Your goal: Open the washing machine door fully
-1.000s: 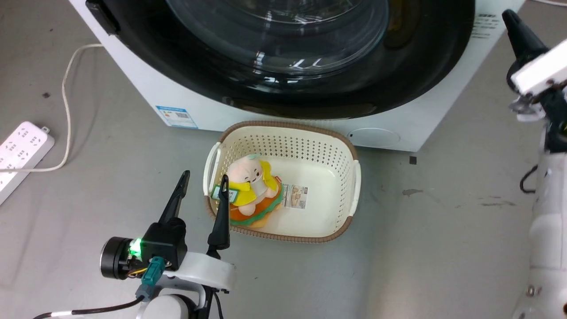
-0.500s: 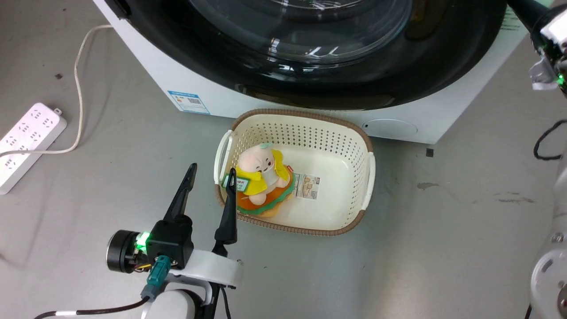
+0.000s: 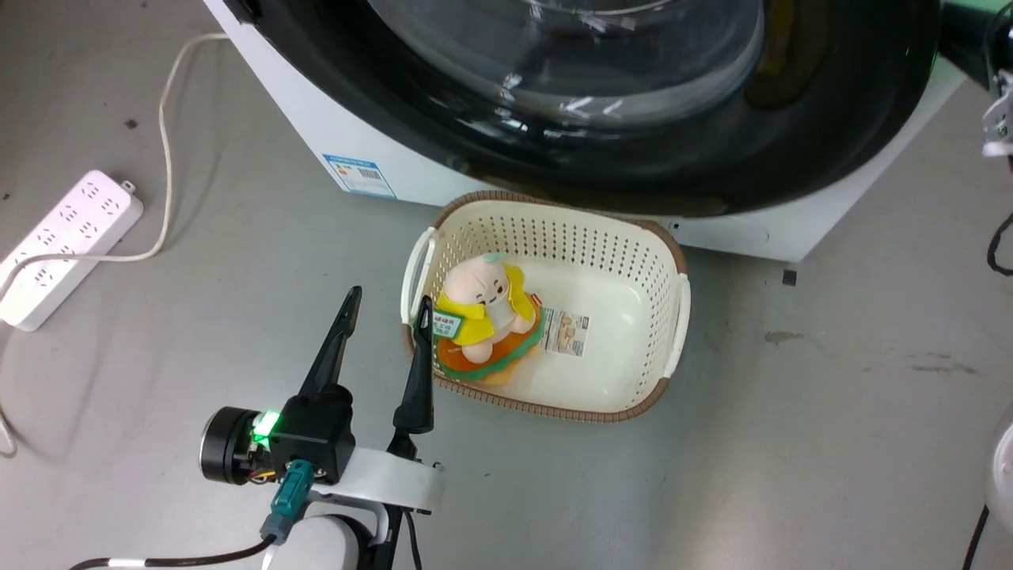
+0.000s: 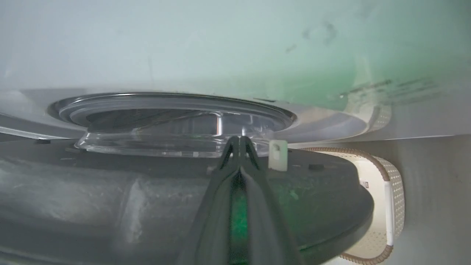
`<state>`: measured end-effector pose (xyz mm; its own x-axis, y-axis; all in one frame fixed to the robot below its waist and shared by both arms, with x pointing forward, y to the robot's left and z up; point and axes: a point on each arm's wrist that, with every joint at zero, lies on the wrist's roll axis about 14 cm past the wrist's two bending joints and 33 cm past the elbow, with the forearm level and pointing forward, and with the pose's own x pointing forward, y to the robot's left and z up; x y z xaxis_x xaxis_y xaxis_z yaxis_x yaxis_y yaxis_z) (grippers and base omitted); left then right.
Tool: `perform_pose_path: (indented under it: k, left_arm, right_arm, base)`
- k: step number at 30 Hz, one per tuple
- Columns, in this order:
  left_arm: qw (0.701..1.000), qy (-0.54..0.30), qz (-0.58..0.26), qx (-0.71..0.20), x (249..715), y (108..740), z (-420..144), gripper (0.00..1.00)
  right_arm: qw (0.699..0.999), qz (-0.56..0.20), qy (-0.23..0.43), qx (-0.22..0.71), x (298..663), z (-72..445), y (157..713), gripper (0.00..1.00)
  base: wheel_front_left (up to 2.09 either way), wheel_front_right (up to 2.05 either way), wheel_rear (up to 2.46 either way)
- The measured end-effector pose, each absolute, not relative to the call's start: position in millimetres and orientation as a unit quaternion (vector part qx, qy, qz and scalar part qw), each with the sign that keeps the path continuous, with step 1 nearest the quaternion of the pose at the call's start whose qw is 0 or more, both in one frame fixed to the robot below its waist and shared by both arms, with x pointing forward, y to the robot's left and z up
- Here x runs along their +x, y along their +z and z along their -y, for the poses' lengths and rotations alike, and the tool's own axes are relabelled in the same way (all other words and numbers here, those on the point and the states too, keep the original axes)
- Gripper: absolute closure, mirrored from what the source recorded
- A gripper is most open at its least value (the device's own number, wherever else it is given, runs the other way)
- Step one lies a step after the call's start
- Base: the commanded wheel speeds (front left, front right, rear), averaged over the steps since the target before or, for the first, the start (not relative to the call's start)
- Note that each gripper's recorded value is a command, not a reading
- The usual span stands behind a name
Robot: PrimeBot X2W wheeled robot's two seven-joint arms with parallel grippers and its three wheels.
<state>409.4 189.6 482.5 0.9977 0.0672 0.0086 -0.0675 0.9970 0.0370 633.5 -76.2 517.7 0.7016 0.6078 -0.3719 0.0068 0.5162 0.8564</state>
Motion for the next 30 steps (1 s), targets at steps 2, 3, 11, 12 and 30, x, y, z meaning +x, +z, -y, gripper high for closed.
perform_pose_path:
  k: [2, 3, 11, 12, 30]
  left_arm:
    - [0.999, 0.035, 0.007, 0.019, 408, 485, -190, 0.0]
    - [0.999, 0.035, 0.009, 0.019, 407, 486, -190, 0.0]
    - [0.999, 0.032, 0.039, 0.018, 398, 506, -187, 0.0]
    - [0.999, 0.031, 0.041, 0.018, 396, 507, -187, 0.0]
    - [0.998, 0.018, 0.056, 0.009, 351, 519, -176, 0.0]
  right_arm:
    - [0.797, -0.349, 0.192, 0.454, 627, 75, 517, 1.0]
    - [0.794, -0.355, 0.194, 0.454, 623, 75, 517, 1.0]
    - [0.754, -0.393, 0.229, 0.474, 583, 62, 522, 1.0]
    - [0.75, -0.395, 0.234, 0.476, 578, 60, 523, 1.0]
    - [0.698, -0.439, 0.316, 0.469, 480, 29, 523, 1.0]
  base:
    - [0.0, 0.0, 0.0]
    - [0.0, 0.0, 0.0]
    - [0.0, 0.0, 0.0]
    - [0.0, 0.0, 0.0]
    - [0.0, 0.0, 0.0]
